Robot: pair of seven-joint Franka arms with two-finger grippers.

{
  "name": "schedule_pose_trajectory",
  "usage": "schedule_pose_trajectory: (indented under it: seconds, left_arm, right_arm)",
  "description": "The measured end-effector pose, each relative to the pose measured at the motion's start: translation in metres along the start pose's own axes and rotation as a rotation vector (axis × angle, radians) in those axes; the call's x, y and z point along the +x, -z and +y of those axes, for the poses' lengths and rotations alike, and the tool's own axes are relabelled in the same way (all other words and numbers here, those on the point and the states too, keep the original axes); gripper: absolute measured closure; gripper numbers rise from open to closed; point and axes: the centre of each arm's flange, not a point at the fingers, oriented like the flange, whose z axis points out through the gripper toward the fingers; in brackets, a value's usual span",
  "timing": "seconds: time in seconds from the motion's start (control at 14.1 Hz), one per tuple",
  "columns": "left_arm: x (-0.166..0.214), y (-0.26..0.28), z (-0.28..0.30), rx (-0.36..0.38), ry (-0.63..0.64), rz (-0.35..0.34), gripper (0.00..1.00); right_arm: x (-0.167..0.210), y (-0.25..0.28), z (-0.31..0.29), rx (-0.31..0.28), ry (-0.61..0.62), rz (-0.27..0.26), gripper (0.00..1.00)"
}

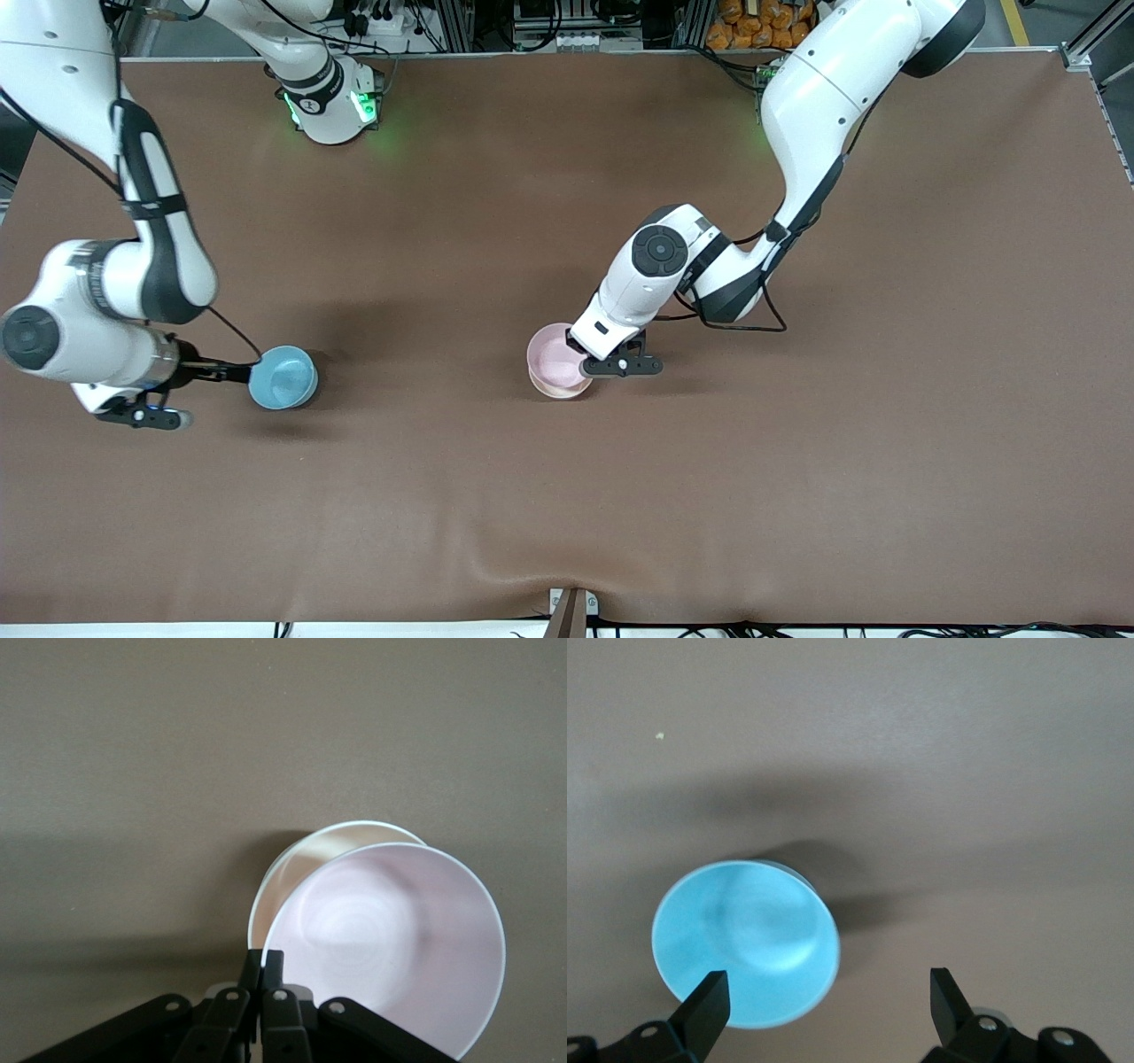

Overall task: Stack pink and blue bowls on white bowl
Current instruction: 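Release the pink bowl while the right gripper grasps the blue bowl rim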

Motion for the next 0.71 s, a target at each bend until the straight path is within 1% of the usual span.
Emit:
schedule_pose_trajectory:
  seconds: [0.21,0.36,0.43,0.57,0.64,0.71]
  left_arm:
    - [0.004,-0.009,-0.006,-0.007,0.009,0.008,0.97]
    - [0.005,-0.012,-0.008,-0.01,0.013,0.011,0.97]
    - [0.007,-0.012,-0.008,-0.012,0.014,0.013,0.93]
    - [0.013,-0.005,-0.004,-0.027,0.022,0.031,0.73]
    - [0.019,0.001,-0.001,-0.037,0.026,0.044,0.61]
    - [0.026,0.01,0.0,-0.046,0.031,0.062,0.52]
  right_arm:
    - [-0.006,-0.028,-0.024,-0.004,-0.074,-0.004,0.0]
    - [-0.005,-0.041,-0.021,-0.008,-0.102,-0.017,0.0]
    - [-0.005,-0.047,-0.014,-0.011,-0.113,-0.027,0.0]
    - [-0.008,-0.059,0.0,-0.009,-0.138,-0.052,0.0]
    - [-0.01,-0.063,0.003,0.0,-0.151,-0.062,0.0]
    - [-0.011,-0.065,0.004,0.005,-0.157,-0.067,0.0]
